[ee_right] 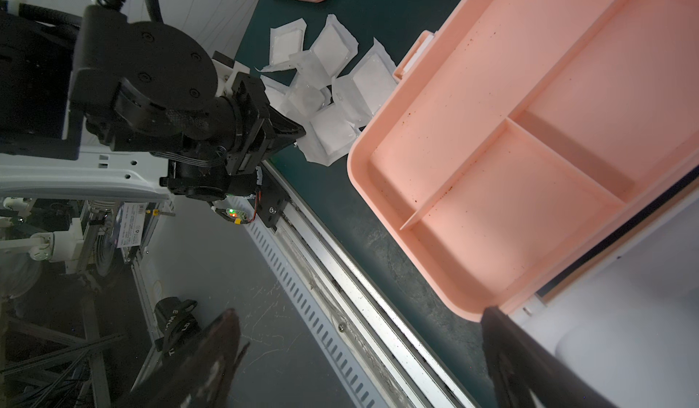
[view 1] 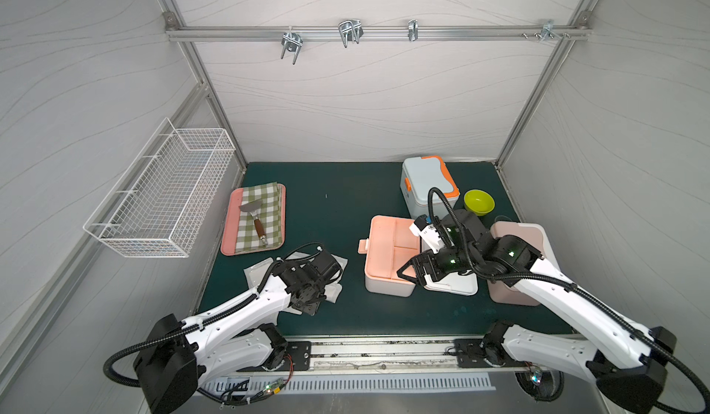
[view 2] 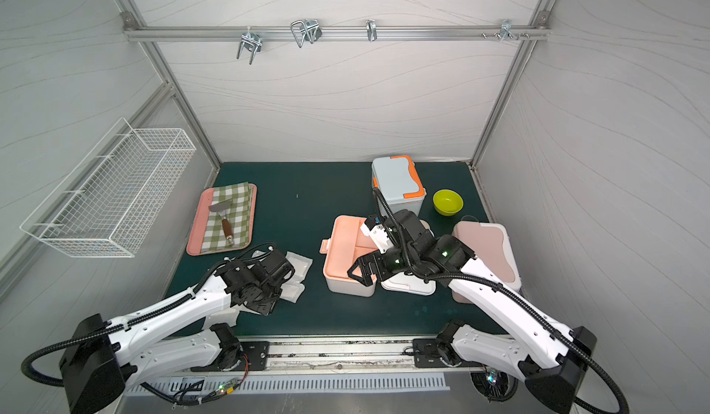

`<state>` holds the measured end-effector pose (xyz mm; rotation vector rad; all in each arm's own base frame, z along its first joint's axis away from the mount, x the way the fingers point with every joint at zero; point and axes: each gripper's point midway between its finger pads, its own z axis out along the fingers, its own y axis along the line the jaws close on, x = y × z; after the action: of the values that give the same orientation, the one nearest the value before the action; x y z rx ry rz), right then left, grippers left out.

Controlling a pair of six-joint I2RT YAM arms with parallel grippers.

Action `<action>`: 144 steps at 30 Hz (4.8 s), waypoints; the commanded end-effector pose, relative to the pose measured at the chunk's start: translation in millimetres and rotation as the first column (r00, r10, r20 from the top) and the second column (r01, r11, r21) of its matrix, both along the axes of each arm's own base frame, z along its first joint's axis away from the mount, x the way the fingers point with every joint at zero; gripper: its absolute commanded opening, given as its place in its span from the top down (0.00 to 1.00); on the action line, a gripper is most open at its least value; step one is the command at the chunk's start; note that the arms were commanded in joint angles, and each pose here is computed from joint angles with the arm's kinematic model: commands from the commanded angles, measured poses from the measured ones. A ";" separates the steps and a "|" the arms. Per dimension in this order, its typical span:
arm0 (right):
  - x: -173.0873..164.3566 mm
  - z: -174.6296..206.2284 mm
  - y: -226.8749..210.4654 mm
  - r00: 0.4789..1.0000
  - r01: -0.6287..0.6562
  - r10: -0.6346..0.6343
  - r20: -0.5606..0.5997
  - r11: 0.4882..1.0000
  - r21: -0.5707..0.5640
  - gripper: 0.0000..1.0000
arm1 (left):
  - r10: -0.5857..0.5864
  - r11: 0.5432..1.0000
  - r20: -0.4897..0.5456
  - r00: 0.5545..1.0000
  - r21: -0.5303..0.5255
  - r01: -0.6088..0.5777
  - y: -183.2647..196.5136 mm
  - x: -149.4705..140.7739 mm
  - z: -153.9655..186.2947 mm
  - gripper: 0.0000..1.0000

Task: Open first aid kits and take out gauze
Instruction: Place the gauze at the center of the board, then adjust the first aid kit at the center of the board, then pick up the compartment layer from the first aid kit.

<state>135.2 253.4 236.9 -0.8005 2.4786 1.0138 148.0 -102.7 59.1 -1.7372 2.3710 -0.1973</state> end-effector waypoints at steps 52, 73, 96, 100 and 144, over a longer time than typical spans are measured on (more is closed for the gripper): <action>108.9 -26.1 -26.1 0.891 0.453 -0.447 0.085 0.856 -0.247 0.26 | -0.780 0.286 0.591 0.207 0.044 0.957 -194.1 71.6 111.3 0.08; 126.8 -76.9 17.7 0.914 0.389 -0.396 0.089 0.794 -0.467 0.43 | -0.793 0.339 0.556 0.249 0.064 0.939 -178.4 45.8 86.4 0.08; 127.6 -118.8 36.8 0.901 0.404 -0.403 0.158 0.651 -0.642 0.84 | -0.726 0.429 0.645 0.236 0.157 0.890 -128.9 46.2 123.9 0.01; 124.0 -124.1 38.4 0.893 0.416 -0.420 0.163 0.630 -0.656 0.95 | -0.725 0.417 0.649 0.229 0.150 0.896 -133.7 47.1 124.9 0.01; 123.8 5.3 21.8 0.778 0.618 -0.405 0.481 0.634 -0.466 1.00 | -0.691 0.483 0.702 0.175 0.267 0.834 -105.9 44.0 170.6 0.01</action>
<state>262.7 294.6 195.3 -0.3274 2.5748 -0.1995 187.0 -211.4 195.6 -0.0945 2.3704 -1.0562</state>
